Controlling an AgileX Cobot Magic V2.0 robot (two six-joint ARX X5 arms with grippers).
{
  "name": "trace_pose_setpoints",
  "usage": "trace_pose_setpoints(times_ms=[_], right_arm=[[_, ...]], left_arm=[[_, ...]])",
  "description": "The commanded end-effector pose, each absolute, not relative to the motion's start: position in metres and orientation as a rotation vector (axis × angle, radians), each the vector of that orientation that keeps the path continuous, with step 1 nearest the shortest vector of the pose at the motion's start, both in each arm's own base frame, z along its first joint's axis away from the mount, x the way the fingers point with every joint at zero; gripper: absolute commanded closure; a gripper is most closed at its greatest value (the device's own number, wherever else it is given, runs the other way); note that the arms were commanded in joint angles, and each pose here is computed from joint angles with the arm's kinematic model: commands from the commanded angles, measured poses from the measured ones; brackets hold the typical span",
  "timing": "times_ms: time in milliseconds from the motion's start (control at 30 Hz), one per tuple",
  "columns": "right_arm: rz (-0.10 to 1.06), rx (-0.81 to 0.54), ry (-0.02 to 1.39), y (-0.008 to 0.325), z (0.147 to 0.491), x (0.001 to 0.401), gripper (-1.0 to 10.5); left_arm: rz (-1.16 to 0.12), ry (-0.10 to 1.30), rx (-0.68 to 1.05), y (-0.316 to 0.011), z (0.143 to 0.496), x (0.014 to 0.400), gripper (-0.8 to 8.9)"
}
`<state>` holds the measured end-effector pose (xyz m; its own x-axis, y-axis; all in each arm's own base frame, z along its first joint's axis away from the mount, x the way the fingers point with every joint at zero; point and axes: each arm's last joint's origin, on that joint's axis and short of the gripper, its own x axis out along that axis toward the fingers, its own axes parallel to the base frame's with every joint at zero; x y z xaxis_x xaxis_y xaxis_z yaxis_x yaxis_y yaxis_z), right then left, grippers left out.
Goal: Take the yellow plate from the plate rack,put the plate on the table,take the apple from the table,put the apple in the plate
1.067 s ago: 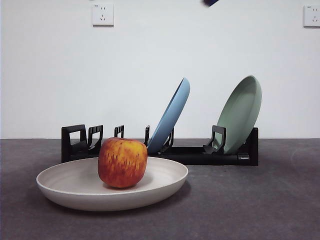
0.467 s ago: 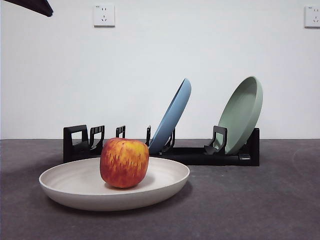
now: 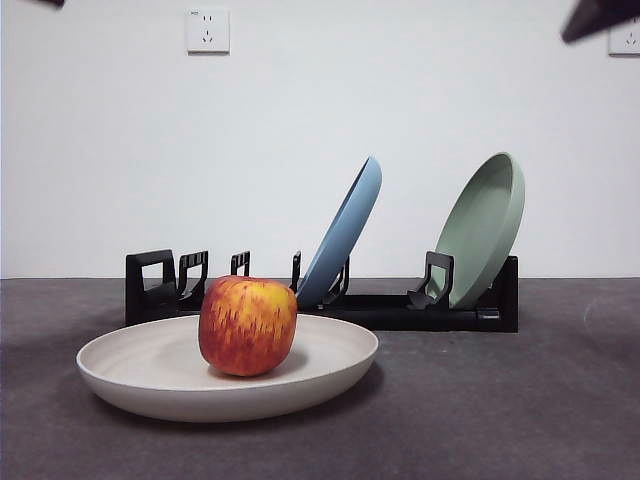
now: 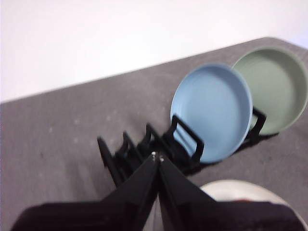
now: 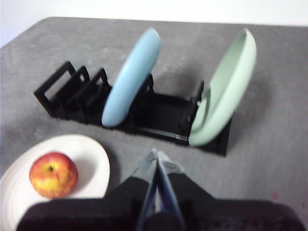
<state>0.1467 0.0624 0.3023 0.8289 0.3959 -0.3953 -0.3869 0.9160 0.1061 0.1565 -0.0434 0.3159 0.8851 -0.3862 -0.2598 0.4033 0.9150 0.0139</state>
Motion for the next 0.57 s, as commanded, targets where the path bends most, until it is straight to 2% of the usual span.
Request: trace_pose_setpoints(times_ms=[33, 200, 367, 567], right_arm=[[0.391, 0.066, 0.398, 0.057, 0.288, 0.135, 9.6], [0.347, 0.069, 0.343, 0.048, 0.278, 0.116, 9.6], [0.347, 0.080, 0.310, 0.045, 0.281, 0.109, 9.5], [0.335, 0.151, 0.334, 0.046, 0.280, 0.111, 9.5]], left_arm=[[-0.393, 0.265, 0.030, -0.040, 0.292, 0.146, 8.22], [-0.354, 0.266, 0.006, -0.035, 0.267, 0.130, 8.22], [-0.353, 0.234, -0.025, -0.033, 0.267, 0.123, 8.22], [-0.345, 0.299, -0.062, -0.034, 0.262, 0.124, 8.16]])
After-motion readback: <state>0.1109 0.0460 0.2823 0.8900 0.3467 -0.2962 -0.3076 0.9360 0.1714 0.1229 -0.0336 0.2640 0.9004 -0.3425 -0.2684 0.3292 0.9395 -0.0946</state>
